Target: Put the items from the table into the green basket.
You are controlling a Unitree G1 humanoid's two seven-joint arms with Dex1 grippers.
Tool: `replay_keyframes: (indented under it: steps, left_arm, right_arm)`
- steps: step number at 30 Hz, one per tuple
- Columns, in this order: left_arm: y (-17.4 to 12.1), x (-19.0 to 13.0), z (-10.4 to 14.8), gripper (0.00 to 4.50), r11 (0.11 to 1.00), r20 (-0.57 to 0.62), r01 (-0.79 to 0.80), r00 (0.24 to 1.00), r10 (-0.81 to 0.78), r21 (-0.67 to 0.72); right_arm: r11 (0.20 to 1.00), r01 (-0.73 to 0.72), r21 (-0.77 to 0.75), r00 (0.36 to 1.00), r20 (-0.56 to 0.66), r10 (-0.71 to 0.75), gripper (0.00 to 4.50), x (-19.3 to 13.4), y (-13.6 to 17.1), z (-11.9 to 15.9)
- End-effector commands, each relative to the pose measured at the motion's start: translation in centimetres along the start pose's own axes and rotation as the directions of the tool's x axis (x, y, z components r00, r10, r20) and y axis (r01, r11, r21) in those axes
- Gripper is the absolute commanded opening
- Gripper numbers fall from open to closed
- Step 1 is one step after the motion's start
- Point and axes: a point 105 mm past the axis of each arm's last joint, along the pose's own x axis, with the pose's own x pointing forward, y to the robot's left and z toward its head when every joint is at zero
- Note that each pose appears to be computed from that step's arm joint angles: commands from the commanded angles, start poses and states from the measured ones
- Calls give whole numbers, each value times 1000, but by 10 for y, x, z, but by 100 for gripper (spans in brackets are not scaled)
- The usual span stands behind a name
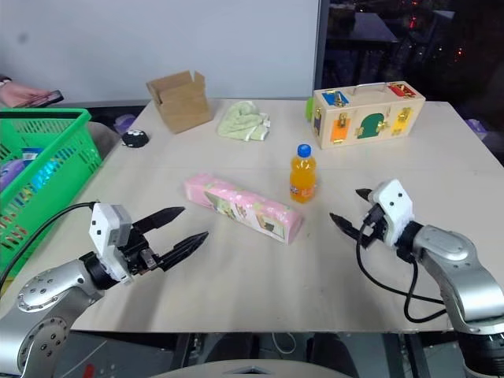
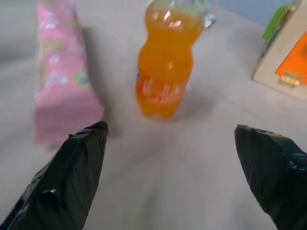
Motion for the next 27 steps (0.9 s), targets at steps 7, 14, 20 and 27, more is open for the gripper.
replay_keyframes:
  steps: [7,14,20,27]
  left_arm:
    - [-14,8,23,442,996,90,82,992,-85,35]
    - [-28,9,32,442,992,120,125,984,-128,36]
    - [-32,9,39,442,990,126,131,982,-137,54]
    - [-29,14,40,442,991,124,114,985,-121,64]
  right_arm:
    - [996,9,84,1000,6,-9,450,55,15,24]
    - [993,40,108,999,-17,-39,450,70,13,22]
    - [992,61,110,998,-33,-57,450,78,10,19]
    - [986,125,114,991,-52,-120,450,87,1,15]
